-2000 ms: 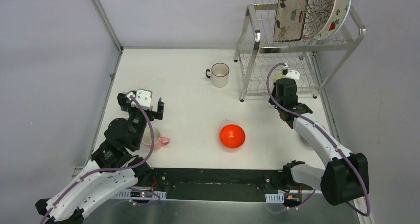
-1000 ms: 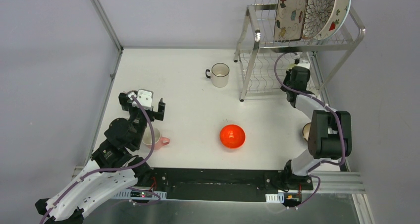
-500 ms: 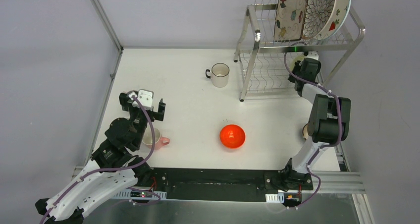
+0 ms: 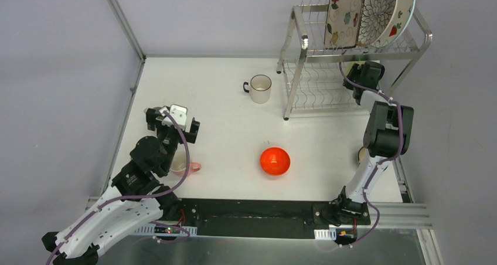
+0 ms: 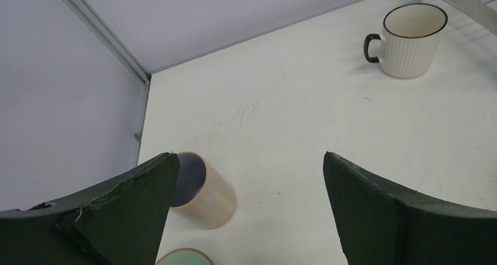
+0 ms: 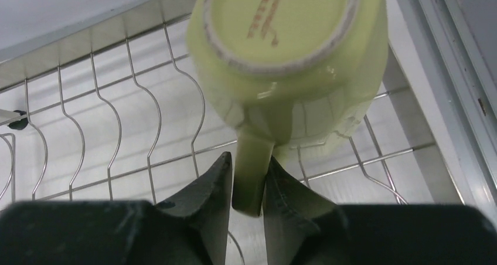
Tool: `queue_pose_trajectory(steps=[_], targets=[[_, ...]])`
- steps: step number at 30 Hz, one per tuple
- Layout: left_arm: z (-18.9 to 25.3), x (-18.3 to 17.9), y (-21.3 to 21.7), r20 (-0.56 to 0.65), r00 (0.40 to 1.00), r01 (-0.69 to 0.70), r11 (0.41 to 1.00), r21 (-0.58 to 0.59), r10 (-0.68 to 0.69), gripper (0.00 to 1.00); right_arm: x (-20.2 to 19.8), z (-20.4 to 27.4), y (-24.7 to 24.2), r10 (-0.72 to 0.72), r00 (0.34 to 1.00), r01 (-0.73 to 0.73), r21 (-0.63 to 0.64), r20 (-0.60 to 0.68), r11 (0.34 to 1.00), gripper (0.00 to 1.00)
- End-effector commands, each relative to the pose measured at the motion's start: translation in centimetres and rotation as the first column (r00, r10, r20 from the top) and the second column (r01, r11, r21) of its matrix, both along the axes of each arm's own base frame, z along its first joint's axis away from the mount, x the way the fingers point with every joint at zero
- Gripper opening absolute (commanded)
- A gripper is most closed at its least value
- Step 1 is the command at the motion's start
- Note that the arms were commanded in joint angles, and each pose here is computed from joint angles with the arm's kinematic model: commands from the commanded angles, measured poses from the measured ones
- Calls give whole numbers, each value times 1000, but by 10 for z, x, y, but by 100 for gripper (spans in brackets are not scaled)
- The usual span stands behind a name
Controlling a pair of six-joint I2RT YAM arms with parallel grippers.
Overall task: Load the mixed dishes into the dish rack
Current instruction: Place the cup on the dish rack.
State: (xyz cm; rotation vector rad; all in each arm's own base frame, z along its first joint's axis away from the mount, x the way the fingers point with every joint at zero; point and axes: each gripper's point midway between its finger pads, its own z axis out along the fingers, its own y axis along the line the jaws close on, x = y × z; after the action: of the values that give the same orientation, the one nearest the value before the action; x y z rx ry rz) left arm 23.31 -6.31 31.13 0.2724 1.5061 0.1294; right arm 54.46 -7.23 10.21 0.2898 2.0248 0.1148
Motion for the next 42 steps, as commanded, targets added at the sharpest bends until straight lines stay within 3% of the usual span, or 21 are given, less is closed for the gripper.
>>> queue_pose_trajectory(steps=[1, 7, 16, 25, 28, 38, 42], targets=[[0, 5, -3, -5, 1000, -2, 999, 46, 2, 98, 23, 30, -13, -33, 997, 35, -20, 72, 999, 30], [1, 6, -6, -2, 1000, 9, 999, 47, -9, 98, 24, 28, -14, -35, 999, 35, -16, 16, 999, 42], [0, 6, -7, 0, 1000, 15, 999, 45, -15, 99, 1, 30, -17, -118, 990, 121, 32, -79, 992, 50], [1, 5, -8, 5, 1000, 29, 999, 37, -29, 99, 9, 33, -18, -83, 996, 83, -6, -39, 997, 22], [0, 5, -9, 2, 1000, 29, 999, 40, -29, 99, 17, 35, -21, -91, 996, 91, -12, -27, 996, 18], [-3, 7, -10, -10, 1000, 25, 999, 48, -24, 98, 35, 23, -23, -84, 994, 84, -4, -64, 996, 20], [-3, 8, -11, -12, 1000, 26, 998, 50, -26, 98, 36, 22, -24, -88, 993, 88, -4, -83, 996, 32]])
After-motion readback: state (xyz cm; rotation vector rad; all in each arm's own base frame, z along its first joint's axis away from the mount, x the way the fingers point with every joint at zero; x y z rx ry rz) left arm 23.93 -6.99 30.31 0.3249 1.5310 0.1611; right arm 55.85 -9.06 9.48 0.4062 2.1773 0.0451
